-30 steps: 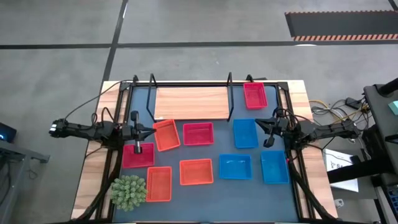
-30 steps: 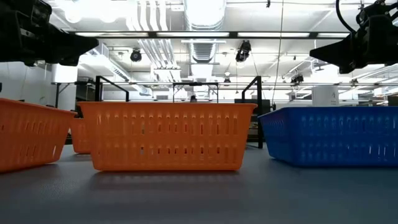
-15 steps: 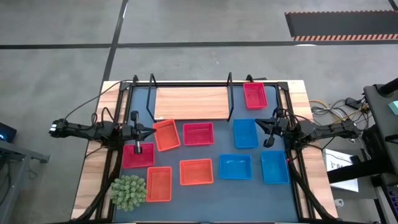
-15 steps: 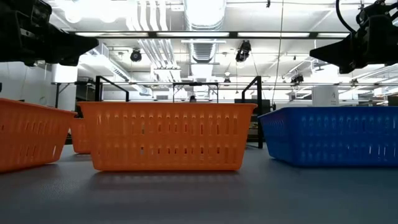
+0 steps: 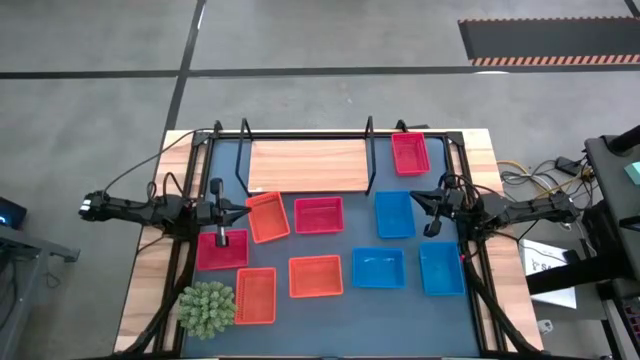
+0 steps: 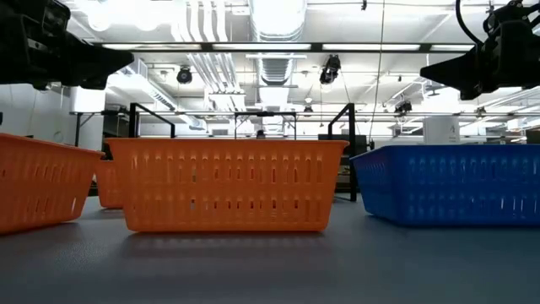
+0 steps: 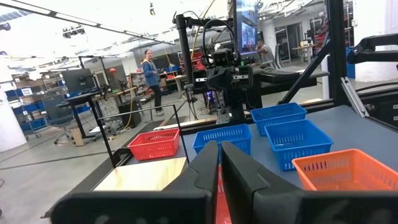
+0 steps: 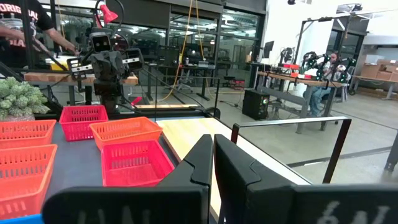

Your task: Stack baskets on shelf by color

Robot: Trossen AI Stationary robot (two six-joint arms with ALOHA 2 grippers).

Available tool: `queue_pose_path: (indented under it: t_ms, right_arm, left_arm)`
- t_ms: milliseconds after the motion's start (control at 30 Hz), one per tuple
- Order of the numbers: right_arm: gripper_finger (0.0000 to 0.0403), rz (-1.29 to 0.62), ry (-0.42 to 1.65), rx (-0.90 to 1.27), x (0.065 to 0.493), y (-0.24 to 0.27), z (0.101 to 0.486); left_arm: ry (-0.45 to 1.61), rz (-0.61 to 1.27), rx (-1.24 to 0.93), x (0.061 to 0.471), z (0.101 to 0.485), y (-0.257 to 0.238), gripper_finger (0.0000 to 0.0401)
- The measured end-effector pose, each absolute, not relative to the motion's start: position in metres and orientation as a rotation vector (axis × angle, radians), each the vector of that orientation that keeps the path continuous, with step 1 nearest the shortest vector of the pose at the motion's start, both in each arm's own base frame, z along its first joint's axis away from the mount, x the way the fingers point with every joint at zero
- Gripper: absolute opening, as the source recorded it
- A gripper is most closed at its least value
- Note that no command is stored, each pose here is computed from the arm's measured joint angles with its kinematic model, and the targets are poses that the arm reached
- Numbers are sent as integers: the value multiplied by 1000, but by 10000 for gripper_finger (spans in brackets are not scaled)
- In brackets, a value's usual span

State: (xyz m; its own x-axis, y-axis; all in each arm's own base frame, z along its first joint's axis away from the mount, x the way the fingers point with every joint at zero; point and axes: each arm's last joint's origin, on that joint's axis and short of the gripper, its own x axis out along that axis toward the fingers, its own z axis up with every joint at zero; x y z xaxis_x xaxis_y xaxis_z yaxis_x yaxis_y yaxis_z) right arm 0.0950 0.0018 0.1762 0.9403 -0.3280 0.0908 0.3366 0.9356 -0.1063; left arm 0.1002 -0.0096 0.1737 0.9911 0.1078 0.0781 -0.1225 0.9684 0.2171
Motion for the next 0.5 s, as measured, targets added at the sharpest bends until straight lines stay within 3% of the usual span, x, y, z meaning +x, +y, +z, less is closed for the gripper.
queue_pose_path:
  t_ms: [400, 500]
  right_arm:
    - [9, -340, -72, -125, 95, 2, 176]
    - [9, -346, -49, -252, 95, 2, 176]
  left_arm:
    - [-66, 116, 223, 100, 174, -10, 2]
    - [-66, 116, 224, 100, 174, -10, 2]
